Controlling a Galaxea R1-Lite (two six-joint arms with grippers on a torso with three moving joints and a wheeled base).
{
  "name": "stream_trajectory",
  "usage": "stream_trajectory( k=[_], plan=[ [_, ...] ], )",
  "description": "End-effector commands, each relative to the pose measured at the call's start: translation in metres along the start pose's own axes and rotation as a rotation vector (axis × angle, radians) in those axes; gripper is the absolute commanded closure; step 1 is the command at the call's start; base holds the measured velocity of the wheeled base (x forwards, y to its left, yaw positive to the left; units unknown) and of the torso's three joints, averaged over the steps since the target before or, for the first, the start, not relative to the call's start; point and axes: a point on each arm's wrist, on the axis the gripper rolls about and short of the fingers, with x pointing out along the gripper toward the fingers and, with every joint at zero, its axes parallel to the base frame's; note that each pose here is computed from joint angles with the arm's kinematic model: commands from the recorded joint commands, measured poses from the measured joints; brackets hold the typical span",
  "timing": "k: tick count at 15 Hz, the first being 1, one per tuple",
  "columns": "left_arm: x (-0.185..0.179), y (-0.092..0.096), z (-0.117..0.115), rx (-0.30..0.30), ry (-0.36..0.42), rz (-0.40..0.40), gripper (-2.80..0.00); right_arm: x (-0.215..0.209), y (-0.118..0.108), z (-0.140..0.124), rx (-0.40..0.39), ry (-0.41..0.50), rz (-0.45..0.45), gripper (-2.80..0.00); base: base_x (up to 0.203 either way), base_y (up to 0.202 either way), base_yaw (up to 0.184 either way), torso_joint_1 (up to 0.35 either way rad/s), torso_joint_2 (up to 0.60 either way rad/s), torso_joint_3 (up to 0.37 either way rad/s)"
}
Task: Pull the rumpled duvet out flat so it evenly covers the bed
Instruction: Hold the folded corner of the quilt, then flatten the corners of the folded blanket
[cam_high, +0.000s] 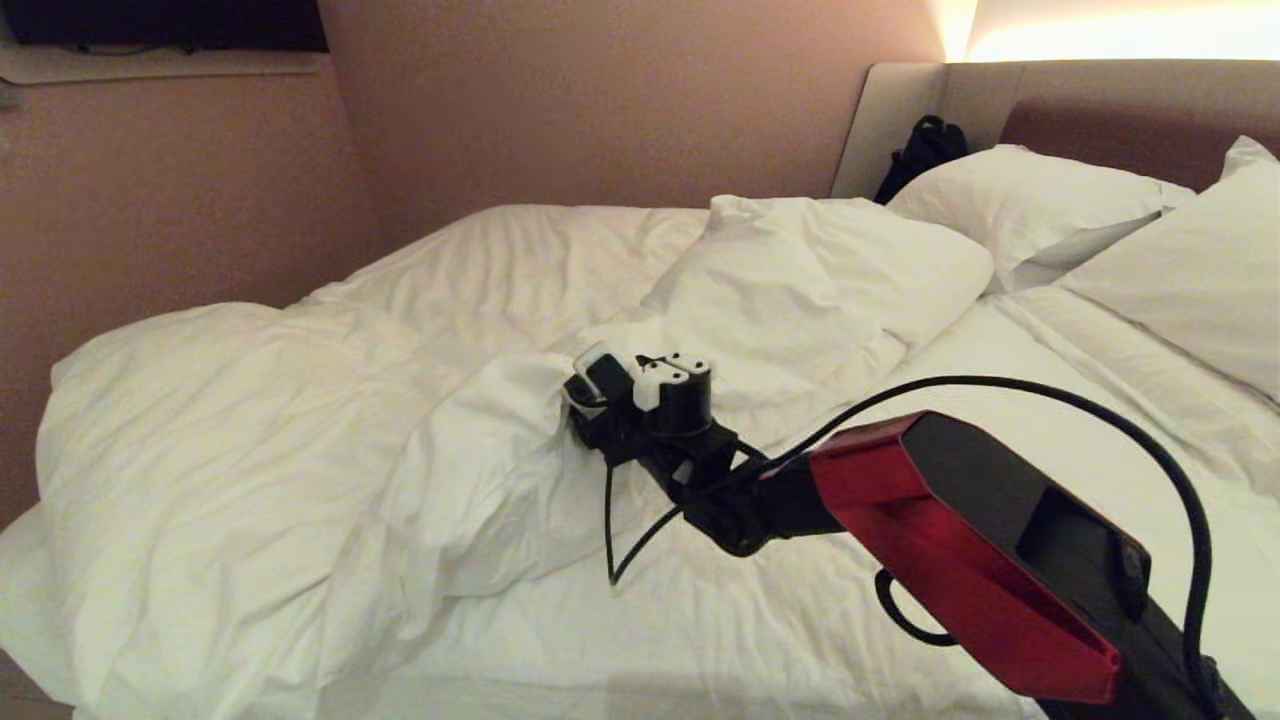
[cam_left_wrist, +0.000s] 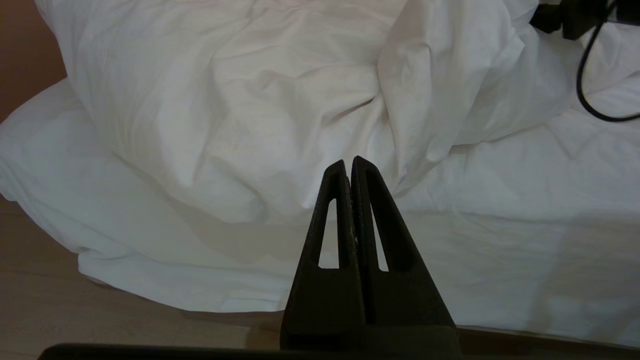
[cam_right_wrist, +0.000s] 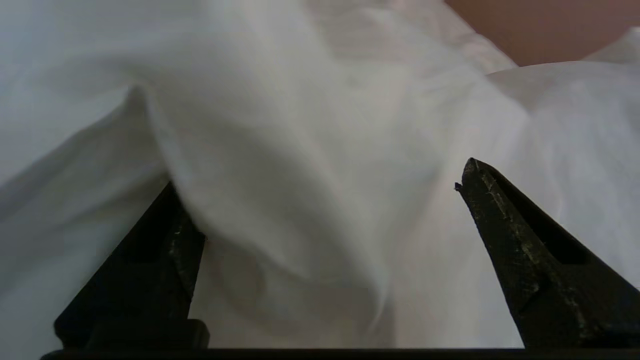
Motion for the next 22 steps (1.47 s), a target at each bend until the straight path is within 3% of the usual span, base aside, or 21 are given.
stream_trajectory(
  k=[1,2,10,13,18,22],
  plan=[
    [0.0,0.0,0.0,0.0,-0.001,0.0,0.0,0.008,-0.001,-0.015,-0.011,0.042,-0.007,-0.19,0.0,0.0,0.0,0.0,0.0,0.0],
    [0.0,0.0,0.0,0.0,0.0,0.0,0.0,0.008,-0.004,-0.016,-0.009,0.045,-0.011,0.0,0.0,0.0,0.0,0.0,0.0,0.0],
    [0.0,0.0,0.0,0.0,-0.001,0.0,0.0,0.002,-0.013,-0.006,0.031,0.053,-0.011,0.0,0.0,0.0,0.0,0.0,0.0,0.0],
    [0.0,0.0,0.0,0.0,-0.001,0.0,0.0,-0.012,-0.026,0.009,0.119,0.088,0.002,0.0,0.0,0.0,0.0,0.0,0.0,0.0],
    [0.0,0.0,0.0,0.0,-0.001,0.0,0.0,-0.048,-0.058,0.033,0.321,0.22,0.022,0.0,0.0,0.0,0.0,0.0,0.0,0.0],
    [0.0,0.0,0.0,0.0,-0.001,0.0,0.0,-0.088,-0.086,0.031,0.39,0.304,0.006,0.0,0.0,0.0,0.0,0.0,0.0,0.0]
  ],
)
